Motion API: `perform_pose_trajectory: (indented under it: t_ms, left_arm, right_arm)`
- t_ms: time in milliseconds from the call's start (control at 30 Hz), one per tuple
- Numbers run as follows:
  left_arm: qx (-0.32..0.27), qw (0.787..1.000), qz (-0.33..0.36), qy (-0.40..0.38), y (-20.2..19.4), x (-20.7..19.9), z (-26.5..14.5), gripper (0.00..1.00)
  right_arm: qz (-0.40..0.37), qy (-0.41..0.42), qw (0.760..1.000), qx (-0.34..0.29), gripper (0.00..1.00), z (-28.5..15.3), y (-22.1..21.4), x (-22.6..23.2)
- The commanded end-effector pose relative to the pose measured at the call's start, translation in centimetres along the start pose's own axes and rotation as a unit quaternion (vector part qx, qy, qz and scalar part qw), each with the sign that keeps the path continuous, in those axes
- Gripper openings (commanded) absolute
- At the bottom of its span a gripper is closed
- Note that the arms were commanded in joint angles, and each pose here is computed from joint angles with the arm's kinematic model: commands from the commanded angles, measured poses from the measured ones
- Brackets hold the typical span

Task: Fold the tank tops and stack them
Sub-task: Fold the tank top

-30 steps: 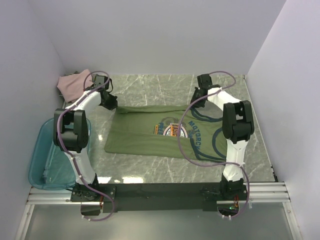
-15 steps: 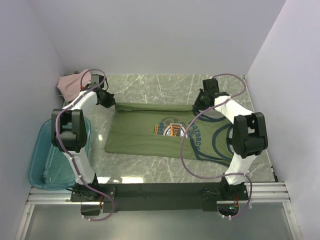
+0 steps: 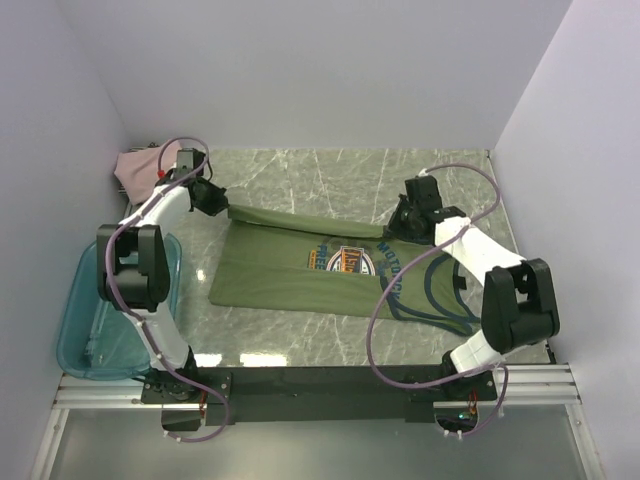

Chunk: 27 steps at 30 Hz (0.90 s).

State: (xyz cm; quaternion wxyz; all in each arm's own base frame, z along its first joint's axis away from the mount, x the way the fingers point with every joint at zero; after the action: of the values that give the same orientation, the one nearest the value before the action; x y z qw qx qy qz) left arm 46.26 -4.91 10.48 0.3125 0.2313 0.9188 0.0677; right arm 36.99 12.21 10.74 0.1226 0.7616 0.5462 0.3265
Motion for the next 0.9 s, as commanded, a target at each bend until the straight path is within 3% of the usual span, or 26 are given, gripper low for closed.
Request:
perform_pose_trajectory:
  t_ms: [0, 867]
  left_arm:
    - [-0.013, 0.999, 0.012, -0.038, 0.7, -1.2, -2.6, 0.01]
    - [0.014, 1.0, 0.019, 0.002, -2.8, 6.0, -4.6, 0.01]
  right_arm:
    - [0.001, 0.007, 1.0, -0.026, 0.0, -1.3, 0.3, 0.7]
    - [0.013, -0.014, 1.0, -0.01, 0.0, -2.5, -6.7, -1.6]
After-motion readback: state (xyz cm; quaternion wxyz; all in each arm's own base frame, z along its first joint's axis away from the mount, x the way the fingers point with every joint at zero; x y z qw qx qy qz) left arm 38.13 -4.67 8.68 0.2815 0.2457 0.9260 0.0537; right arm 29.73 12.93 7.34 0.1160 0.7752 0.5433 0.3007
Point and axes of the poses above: each gripper's point midway between its finger pads, its own z axis out along the fingers, its own x axis along the line the jaws close on, y = z × x, the point moved 1 cm from there along -z, back along the fingers, and after that the axes turned 3 degrees about -z, right-handed, at the moved point
